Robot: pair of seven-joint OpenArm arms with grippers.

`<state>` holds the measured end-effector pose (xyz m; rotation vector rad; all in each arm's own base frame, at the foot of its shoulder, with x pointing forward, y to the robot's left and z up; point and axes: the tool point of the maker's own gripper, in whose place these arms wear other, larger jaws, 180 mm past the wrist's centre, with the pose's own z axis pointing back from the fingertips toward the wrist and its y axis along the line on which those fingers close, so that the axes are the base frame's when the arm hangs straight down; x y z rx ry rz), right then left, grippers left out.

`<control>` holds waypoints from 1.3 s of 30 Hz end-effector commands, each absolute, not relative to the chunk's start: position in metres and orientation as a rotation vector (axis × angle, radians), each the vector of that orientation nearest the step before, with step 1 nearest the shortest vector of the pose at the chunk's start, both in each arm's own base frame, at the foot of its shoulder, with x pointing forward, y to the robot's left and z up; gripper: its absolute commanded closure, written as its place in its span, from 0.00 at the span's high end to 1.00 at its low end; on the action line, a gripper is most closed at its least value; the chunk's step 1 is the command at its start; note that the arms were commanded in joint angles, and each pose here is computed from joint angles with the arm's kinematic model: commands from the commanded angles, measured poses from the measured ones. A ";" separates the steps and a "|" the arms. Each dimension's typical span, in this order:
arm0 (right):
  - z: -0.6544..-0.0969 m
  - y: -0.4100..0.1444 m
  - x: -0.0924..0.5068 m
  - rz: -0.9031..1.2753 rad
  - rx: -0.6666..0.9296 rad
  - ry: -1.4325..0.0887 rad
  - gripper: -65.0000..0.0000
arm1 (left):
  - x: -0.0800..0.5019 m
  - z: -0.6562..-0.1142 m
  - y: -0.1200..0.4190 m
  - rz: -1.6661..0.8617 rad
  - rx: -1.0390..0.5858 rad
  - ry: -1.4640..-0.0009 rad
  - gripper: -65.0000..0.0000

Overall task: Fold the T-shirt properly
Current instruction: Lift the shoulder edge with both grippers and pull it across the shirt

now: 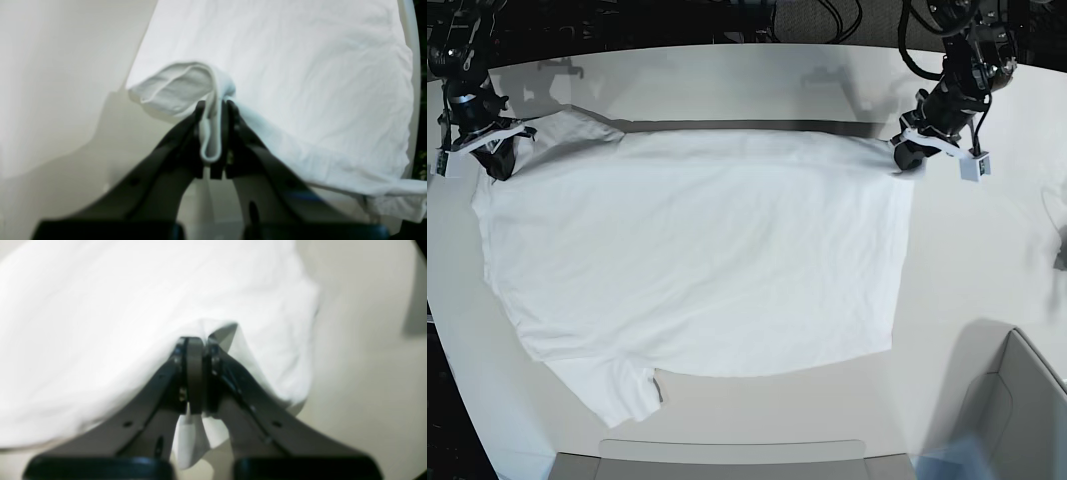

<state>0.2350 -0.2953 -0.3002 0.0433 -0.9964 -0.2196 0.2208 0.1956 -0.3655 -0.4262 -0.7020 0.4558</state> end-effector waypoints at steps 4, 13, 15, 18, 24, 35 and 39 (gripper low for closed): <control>-0.281 -0.287 0.267 -0.127 -0.009 -1.053 0.00 | 0.245 -0.361 0.201 0.464 -0.442 -0.750 0.00; -0.303 -0.292 0.307 -0.132 -0.027 -1.020 0.00 | 0.299 -0.361 0.208 0.513 -0.498 -0.787 0.00; -0.308 -0.296 0.314 -0.149 -0.021 -1.012 0.00 | 0.310 -0.361 0.208 0.522 -0.511 -0.790 0.00; -0.311 -0.302 0.325 -0.176 -0.013 -1.012 0.00 | 0.327 -0.355 0.209 0.531 -0.531 -0.807 0.00; -0.316 -0.310 0.346 -0.206 0.002 -1.002 0.00 | 0.356 -0.359 0.214 0.557 -0.536 -0.798 0.00; -0.329 -0.321 0.385 -0.223 -0.014 -1.018 0.00 | 0.381 -0.356 0.217 0.511 -0.458 -0.805 0.00; -0.334 -0.319 0.395 -0.185 -0.057 -1.039 0.00 | 0.385 -0.371 0.208 0.511 -0.475 -0.752 0.00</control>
